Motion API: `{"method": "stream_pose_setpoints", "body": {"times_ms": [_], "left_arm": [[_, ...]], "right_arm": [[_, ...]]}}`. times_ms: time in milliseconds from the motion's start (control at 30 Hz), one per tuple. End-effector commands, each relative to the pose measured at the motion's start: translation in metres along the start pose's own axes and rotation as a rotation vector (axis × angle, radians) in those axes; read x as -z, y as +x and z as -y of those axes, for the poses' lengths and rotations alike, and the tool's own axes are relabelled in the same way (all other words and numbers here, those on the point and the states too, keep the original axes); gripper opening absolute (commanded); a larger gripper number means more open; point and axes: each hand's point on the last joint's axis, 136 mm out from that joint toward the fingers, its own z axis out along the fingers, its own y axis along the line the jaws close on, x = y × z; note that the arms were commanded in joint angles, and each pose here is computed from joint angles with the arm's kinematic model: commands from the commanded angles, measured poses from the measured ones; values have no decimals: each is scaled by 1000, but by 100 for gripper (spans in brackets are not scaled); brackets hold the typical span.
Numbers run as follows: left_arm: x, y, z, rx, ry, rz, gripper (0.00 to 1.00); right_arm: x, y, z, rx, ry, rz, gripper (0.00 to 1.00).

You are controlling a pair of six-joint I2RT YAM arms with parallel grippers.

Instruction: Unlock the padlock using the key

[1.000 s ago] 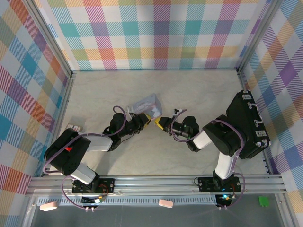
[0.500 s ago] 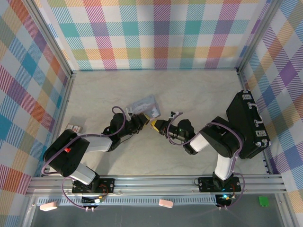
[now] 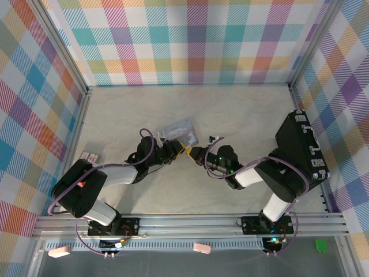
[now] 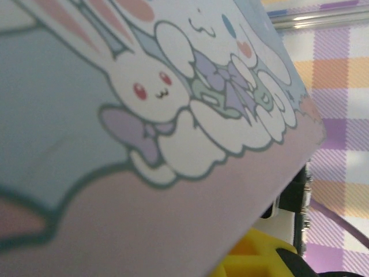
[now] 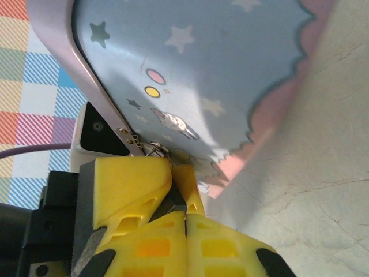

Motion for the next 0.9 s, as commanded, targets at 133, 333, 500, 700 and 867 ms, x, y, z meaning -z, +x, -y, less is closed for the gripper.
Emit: {"method": "stream_pose_setpoints", "body": {"times_ms": [133, 333, 500, 700, 867], "left_arm": [[-3, 36, 56, -168, 42, -117, 0], [5, 25, 27, -207, -156, -75, 0], [11, 6, 6, -269, -282, -38, 0], [17, -7, -17, -233, -377, -43, 0], [22, -10, -24, -213, -404, -50, 0]], "right_arm": [[-9, 9, -20, 57, -63, -46, 0], [-4, 11, -7, 112, 13, -61, 21], [16, 8, 19, 340, 180, -50, 45], [39, 10, 30, 623, 288, -84, 47], [51, 10, 12, 894, 265, -17, 47]]}}
